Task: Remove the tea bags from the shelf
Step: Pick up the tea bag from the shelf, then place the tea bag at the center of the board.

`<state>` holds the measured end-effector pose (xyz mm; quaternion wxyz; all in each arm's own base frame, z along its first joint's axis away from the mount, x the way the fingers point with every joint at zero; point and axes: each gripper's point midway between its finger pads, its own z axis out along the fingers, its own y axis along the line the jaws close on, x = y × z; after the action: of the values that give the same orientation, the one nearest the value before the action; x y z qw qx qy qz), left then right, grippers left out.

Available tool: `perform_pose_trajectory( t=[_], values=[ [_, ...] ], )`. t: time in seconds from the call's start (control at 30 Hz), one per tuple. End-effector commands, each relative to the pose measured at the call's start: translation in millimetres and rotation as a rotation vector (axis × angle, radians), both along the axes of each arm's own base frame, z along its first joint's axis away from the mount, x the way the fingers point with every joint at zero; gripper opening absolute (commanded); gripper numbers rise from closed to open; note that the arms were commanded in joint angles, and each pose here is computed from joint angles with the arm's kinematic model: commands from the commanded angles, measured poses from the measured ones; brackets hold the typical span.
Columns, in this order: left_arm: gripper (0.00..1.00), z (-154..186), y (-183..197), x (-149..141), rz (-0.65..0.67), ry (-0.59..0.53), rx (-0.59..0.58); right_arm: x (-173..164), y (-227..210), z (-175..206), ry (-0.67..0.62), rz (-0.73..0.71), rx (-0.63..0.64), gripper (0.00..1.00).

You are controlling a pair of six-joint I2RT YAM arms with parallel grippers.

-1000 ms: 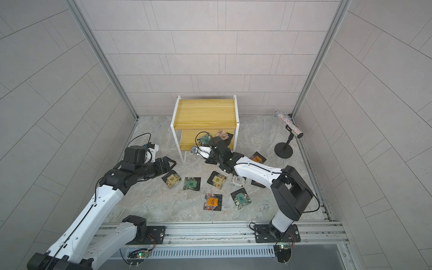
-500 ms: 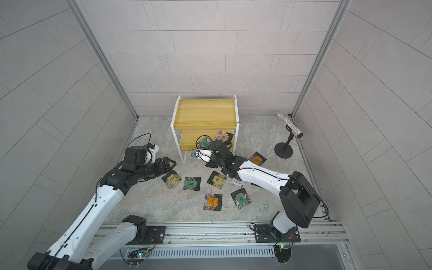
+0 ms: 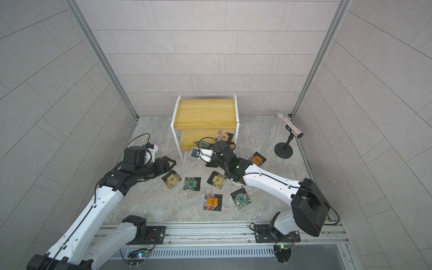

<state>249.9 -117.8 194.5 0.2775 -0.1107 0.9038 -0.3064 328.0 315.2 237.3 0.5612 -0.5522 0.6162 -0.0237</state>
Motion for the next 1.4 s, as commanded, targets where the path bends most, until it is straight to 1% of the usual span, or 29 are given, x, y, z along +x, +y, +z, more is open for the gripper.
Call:
perform_pose_trajectory(
  t=[0.0,0.3,0.43,0.63,0.87,1.0,1.23,1.3,1.37],
  values=[
    [0.76,21.8,-3.3,5.4,-0.002,-0.064,-0.025,-6.7,-1.2,18.0,-0.051,-0.005,0.026,0.00],
    [0.77,44.0,-11.5,11.4,-0.001,-0.101,-0.104,-31.0,-1.7,40.2,-0.099,0.020,0.040,0.00],
    [0.78,56.3,-17.9,14.6,-0.008,-0.125,-0.160,-45.9,-0.9,42.4,-0.104,0.039,0.037,0.00],
    [0.82,68.8,-31.0,15.4,-0.018,-0.119,-0.275,-65.9,2.8,39.5,-0.102,0.061,0.035,0.00],
    [0.84,67.9,-45.6,9.6,-0.052,-0.095,-0.311,-80.8,16.1,39.3,-0.106,0.084,0.063,0.00],
    [0.81,59.0,-53.7,6.2,-0.071,-0.060,-0.308,-86.0,26.6,48.4,-0.132,0.083,0.095,0.00],
    [0.73,55.3,-60.0,3.5,-0.087,-0.040,-0.311,-89.9,37.9,50.5,-0.164,0.081,0.092,0.00],
    [0.66,53.9,-61.0,2.8,-0.090,-0.034,-0.311,-92.2,40.2,51.5,-0.171,0.084,0.098,0.00],
    [0.58,54.1,-61.4,2.3,-0.090,-0.031,-0.313,-94.0,42.1,50.9,-0.173,0.085,0.102,0.00]
  ],
)
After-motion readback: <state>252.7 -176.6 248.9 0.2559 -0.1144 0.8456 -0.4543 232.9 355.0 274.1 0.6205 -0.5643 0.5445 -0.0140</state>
